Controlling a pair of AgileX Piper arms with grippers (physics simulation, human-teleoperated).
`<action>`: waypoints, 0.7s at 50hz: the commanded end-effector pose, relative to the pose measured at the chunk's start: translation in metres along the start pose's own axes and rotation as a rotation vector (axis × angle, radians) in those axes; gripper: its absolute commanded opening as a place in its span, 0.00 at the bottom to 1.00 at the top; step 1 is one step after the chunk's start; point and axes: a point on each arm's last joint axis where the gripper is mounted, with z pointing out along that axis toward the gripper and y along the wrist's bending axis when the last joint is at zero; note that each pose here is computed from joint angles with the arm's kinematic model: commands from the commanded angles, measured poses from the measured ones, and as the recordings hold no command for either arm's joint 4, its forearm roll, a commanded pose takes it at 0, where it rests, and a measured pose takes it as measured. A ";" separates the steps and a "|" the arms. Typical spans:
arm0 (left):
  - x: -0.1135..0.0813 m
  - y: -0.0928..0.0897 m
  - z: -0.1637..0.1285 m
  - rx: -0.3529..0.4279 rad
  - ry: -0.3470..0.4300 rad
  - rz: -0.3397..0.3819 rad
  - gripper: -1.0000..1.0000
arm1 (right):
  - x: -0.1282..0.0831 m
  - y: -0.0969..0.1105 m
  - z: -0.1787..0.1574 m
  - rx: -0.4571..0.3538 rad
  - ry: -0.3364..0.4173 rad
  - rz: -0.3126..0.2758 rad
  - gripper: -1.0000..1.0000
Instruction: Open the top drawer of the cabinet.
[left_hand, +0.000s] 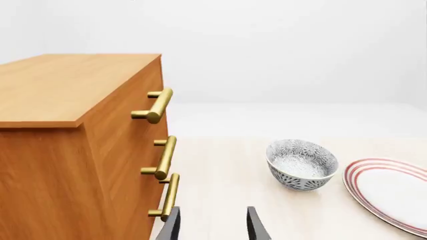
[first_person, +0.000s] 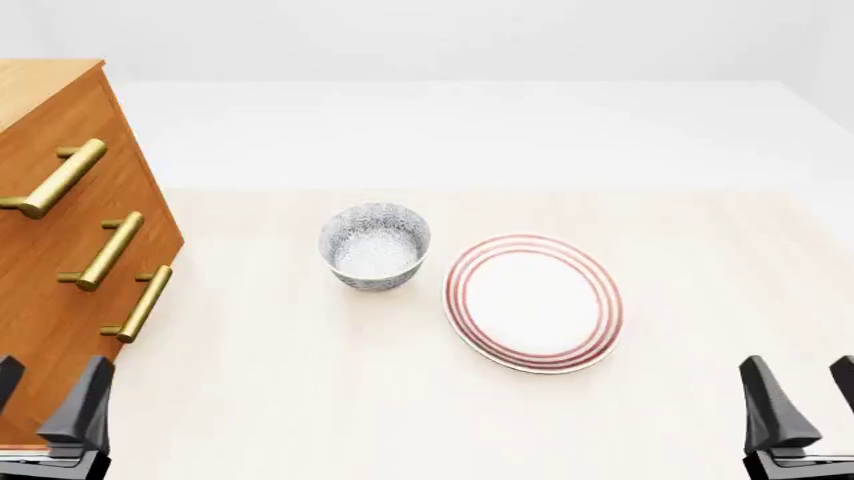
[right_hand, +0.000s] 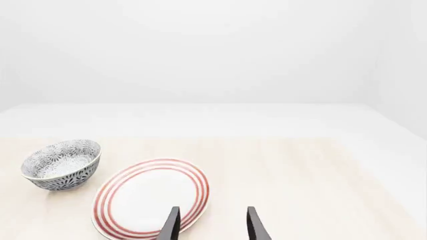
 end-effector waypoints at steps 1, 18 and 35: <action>-0.001 0.000 0.000 0.005 -0.003 0.010 1.00 | -0.001 0.000 0.000 0.000 0.001 -0.001 1.00; -0.005 -0.001 0.000 0.018 -0.015 0.026 1.00 | -0.001 0.000 0.000 0.000 0.000 -0.003 1.00; -0.028 -0.001 0.009 0.015 0.001 0.240 1.00 | -0.001 0.000 0.000 0.000 0.000 -0.002 1.00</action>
